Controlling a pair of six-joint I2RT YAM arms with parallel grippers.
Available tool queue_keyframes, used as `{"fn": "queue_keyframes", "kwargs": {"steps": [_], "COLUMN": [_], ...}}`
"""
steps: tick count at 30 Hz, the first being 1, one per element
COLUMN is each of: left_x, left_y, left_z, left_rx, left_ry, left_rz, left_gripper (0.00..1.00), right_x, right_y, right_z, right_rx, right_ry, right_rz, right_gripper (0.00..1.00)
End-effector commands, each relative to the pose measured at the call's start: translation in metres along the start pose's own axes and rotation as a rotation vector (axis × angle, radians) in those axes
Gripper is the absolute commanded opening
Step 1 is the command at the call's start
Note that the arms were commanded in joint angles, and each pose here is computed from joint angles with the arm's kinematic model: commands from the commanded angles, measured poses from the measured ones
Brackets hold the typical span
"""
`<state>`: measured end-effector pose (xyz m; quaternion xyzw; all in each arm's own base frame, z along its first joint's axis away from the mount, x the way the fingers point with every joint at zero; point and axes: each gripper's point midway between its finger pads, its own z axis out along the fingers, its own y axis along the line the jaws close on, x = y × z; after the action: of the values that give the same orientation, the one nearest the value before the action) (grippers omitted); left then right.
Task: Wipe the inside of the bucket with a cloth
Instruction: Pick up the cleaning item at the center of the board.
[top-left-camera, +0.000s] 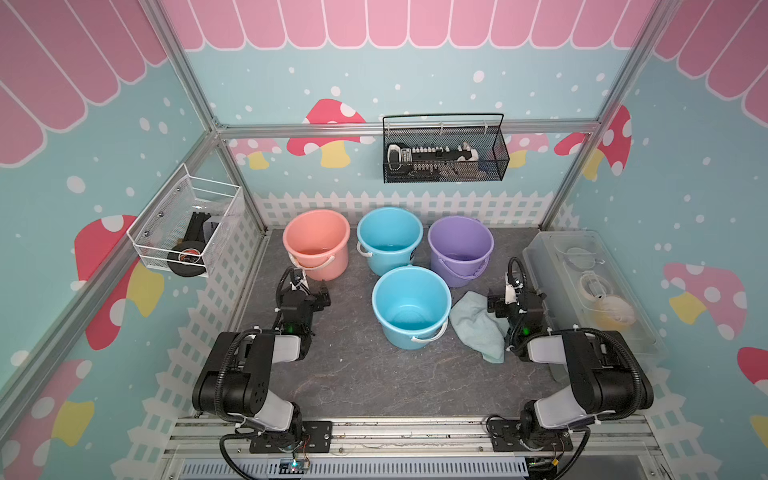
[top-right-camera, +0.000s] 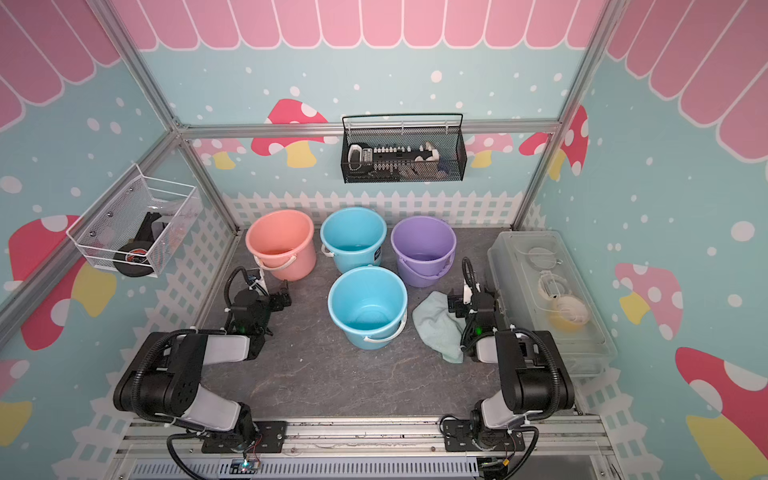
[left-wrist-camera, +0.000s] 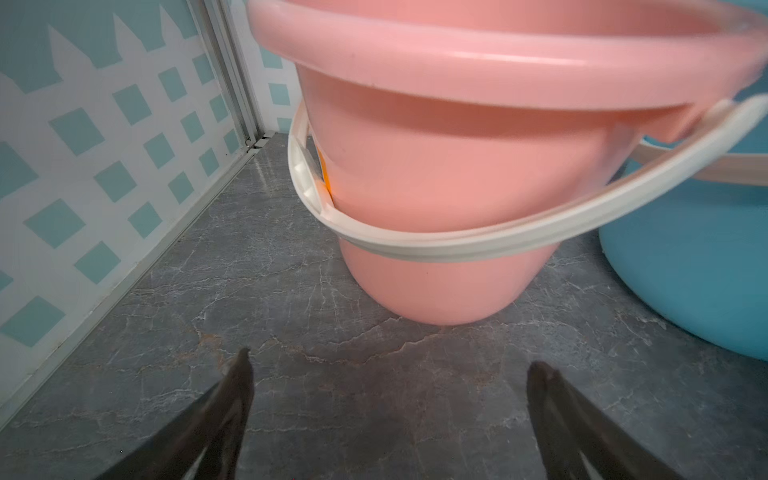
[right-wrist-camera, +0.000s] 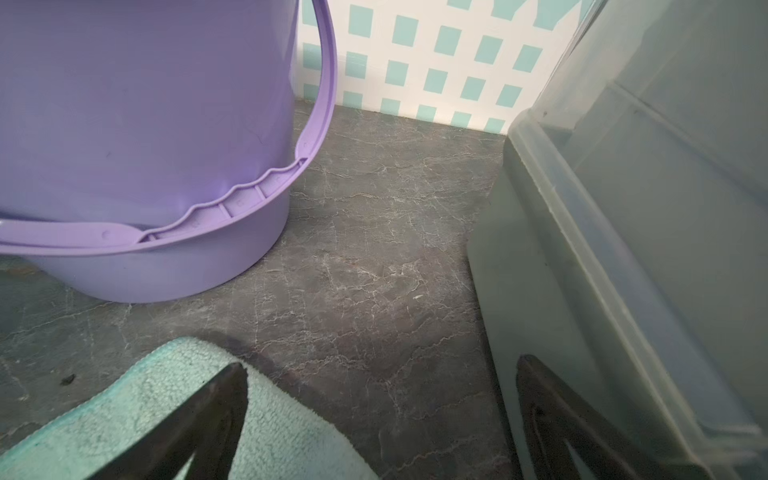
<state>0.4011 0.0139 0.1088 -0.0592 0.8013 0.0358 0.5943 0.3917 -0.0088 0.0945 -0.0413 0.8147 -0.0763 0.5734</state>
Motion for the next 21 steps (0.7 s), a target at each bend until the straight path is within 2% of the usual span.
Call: {"fn": "queue_keyframes", "kwargs": {"steps": [1, 21], "left_x": [-0.0069, -0.0067], "left_y": [-0.0004, 0.0], "left_z": [0.0016, 0.0014], "left_rx": [0.006, 0.004], "left_ry": [-0.018, -0.019], "left_rz": [0.013, 0.012], "left_gripper": [0.99, 0.99], "right_x": [-0.0032, -0.0027], "right_y": [-0.0012, -0.0106], "right_z": [-0.0017, -0.0009], "right_rx": [-0.001, 0.046], "right_ry": [-0.018, -0.007], "right_rz": [-0.001, 0.022], "right_gripper": [0.99, 0.99]}}
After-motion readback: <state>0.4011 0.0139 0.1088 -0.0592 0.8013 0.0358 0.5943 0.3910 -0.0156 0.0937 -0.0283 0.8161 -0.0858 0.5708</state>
